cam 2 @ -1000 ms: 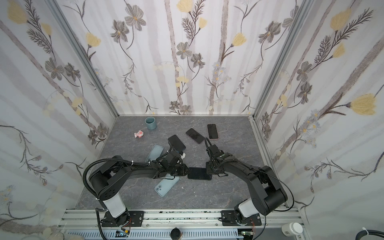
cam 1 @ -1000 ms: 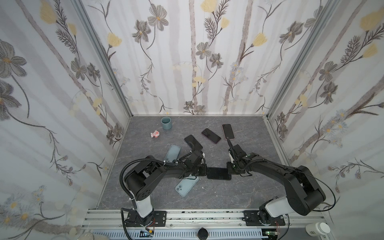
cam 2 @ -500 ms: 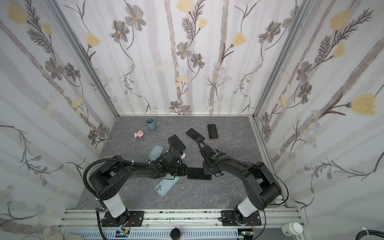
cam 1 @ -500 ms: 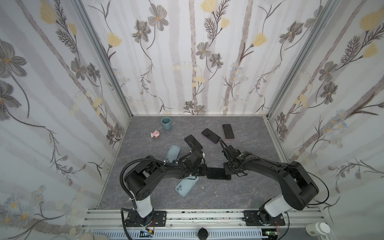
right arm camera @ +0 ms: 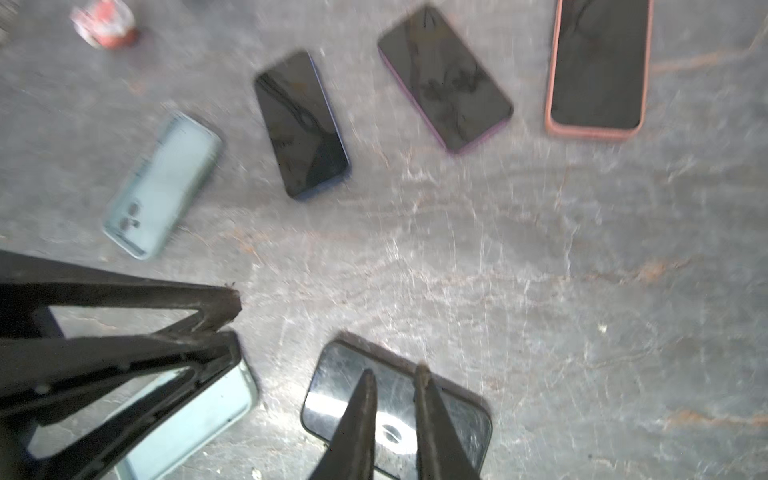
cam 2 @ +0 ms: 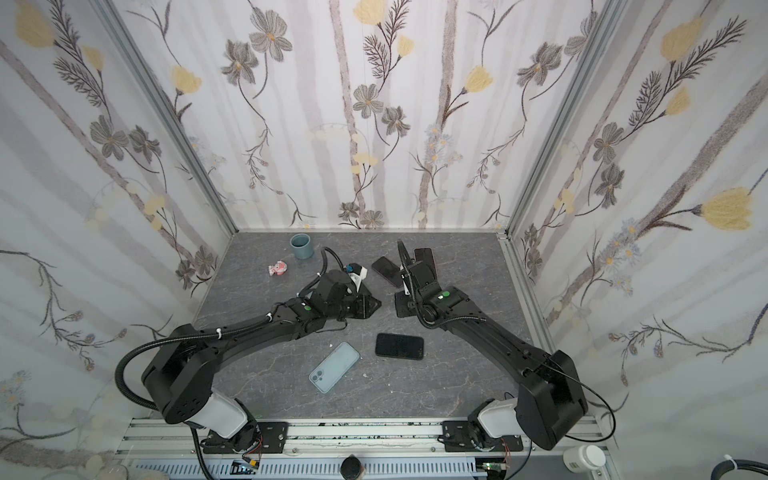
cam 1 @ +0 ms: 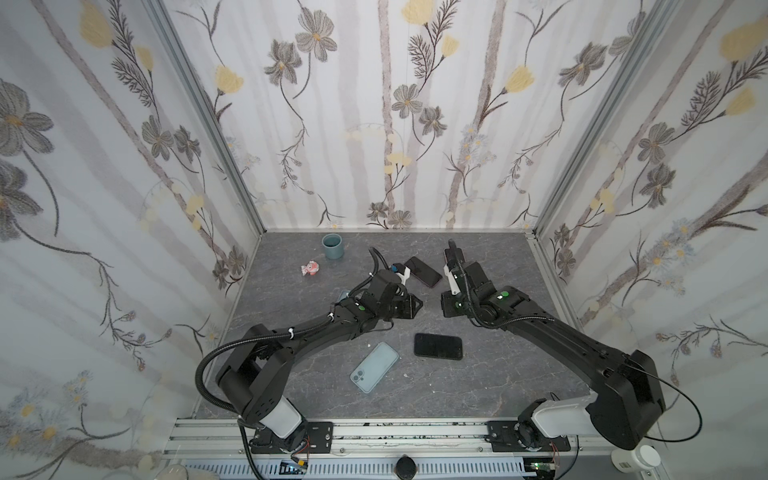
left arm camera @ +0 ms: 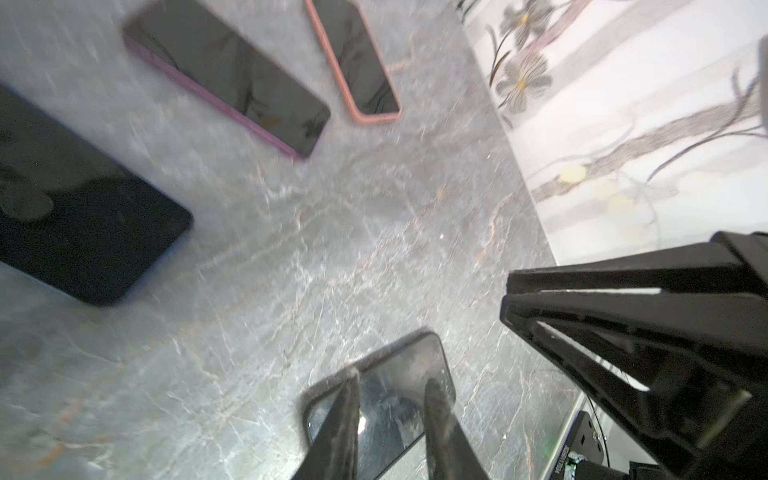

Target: Put the phone into the phone case

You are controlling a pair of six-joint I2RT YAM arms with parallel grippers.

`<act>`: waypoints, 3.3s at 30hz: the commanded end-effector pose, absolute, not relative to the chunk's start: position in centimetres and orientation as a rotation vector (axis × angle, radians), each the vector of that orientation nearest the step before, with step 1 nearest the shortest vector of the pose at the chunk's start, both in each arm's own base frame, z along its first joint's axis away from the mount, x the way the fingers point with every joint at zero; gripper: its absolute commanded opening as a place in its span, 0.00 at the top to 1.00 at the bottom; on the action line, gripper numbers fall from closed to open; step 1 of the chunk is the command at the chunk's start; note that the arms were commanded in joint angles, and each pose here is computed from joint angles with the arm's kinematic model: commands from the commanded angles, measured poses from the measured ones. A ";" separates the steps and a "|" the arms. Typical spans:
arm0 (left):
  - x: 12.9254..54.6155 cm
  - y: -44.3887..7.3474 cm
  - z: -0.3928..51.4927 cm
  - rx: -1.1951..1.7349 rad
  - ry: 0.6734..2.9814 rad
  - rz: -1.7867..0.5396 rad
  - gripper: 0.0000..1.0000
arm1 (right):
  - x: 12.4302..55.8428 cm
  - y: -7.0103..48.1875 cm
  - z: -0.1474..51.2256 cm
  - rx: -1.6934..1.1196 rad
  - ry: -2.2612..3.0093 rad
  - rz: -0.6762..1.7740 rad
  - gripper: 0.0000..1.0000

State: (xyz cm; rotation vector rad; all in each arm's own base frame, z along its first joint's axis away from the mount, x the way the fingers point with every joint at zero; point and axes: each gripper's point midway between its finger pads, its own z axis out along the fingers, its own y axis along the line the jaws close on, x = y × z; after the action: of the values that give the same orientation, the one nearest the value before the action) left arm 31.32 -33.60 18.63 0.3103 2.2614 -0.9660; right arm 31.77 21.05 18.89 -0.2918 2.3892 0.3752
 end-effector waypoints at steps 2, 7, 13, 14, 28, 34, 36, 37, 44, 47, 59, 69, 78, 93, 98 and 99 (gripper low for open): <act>32.0 -30.6 23.2 0.469 2.127 -0.719 0.68 | 32.9 22.1 24.9 -0.443 2.095 0.406 0.63; 29.9 -28.7 27.7 0.628 1.936 -0.659 0.41 | 30.7 23.4 26.9 -0.697 1.871 0.449 0.23; 25.1 -26.5 29.0 0.823 1.684 -0.643 0.10 | 26.6 24.9 23.2 -1.082 1.708 0.473 0.03; 24.0 -26.3 28.8 0.874 1.636 -0.651 0.07 | 26.1 24.9 22.3 -1.133 1.697 0.462 0.00; 18.6 -26.9 25.5 1.166 1.440 -0.735 0.00 | 23.0 21.6 9.1 -1.599 1.988 0.260 0.00; 18.4 -26.8 24.4 1.200 1.452 -0.721 0.00 | 23.0 21.8 6.7 -1.645 2.053 0.275 0.00; 18.5 -26.8 24.1 1.207 1.464 -0.715 0.00 | 22.9 21.6 5.6 -1.666 2.083 0.275 0.00; 18.5 -26.8 23.9 1.209 1.471 -0.711 0.00 | 22.8 21.5 5.1 -1.682 2.094 0.273 0.00; 18.4 -26.8 22.9 1.235 1.492 -0.690 0.00 | 22.7 21.1 2.1 -1.749 2.149 0.257 0.00; 18.2 -26.9 22.8 1.244 1.490 -0.692 0.00 | 23.5 21.8 2.4 -1.736 2.151 0.270 0.01; 17.8 -27.0 22.4 1.267 1.483 -0.689 0.00 | 24.0 22.4 2.6 -1.726 2.210 0.299 0.07; 18.0 -27.0 22.0 1.268 1.497 -0.679 0.00 | 25.0 21.8 4.4 -1.713 2.130 0.215 0.03; 18.2 -27.0 21.8 1.267 1.504 -0.673 0.00 | 24.9 21.8 1.9 -1.741 2.210 0.245 0.00; 18.7 -27.0 21.4 1.256 1.519 -0.650 0.00 | 27.1 19.7 0.4 -1.593 2.403 0.089 0.29; 18.8 -27.1 21.5 1.250 1.518 -0.651 0.00 | 29.9 16.6 1.0 -1.269 2.539 0.006 0.29; 18.8 -27.0 21.5 1.248 1.519 -0.651 0.00 | 30.6 15.7 1.1 -1.177 2.577 -0.002 0.29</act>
State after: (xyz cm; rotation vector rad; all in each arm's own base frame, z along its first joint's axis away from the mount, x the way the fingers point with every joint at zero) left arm 18.58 -26.83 20.83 1.2556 1.5545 -0.6573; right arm 28.84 19.87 1.57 -1.3976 2.4335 0.2306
